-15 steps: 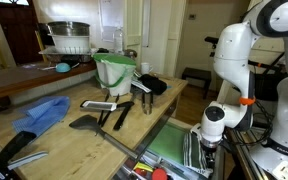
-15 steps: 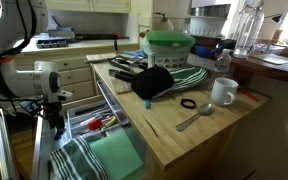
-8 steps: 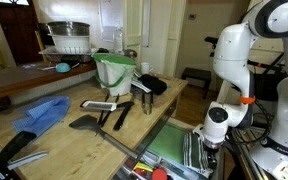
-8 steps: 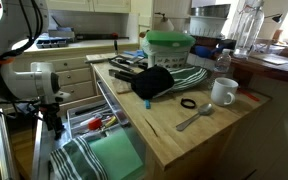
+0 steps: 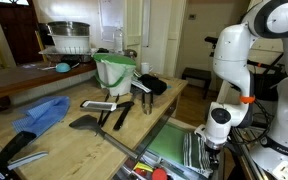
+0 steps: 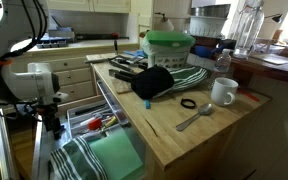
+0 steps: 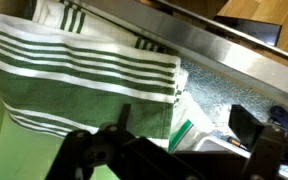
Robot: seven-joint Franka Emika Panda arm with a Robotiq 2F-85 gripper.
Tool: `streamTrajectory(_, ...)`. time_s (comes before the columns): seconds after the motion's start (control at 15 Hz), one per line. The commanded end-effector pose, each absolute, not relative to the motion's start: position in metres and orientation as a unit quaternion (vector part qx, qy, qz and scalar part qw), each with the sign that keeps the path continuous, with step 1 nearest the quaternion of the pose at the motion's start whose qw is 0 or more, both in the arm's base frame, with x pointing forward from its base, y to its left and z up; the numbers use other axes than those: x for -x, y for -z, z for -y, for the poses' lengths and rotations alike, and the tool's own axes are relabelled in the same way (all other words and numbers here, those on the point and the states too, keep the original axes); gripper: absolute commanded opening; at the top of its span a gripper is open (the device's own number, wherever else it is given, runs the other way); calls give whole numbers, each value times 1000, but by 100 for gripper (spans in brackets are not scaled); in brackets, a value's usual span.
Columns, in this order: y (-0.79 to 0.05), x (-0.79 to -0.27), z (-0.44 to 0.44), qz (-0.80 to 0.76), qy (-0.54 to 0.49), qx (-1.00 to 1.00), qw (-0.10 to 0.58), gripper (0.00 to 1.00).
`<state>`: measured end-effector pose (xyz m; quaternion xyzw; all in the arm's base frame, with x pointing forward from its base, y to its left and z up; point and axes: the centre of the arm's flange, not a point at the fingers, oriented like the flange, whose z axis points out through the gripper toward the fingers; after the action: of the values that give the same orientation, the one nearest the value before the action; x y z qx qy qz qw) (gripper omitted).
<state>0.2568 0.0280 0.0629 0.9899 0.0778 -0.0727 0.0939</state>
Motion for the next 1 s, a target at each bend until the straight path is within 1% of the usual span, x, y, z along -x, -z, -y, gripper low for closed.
streamTrajectory(0.0, -62, -240, -27, -72, 70, -991, 84, 100)
streamTrajectory(0.93, -62, -237, -28, -72, 66, -992, 84, 100)
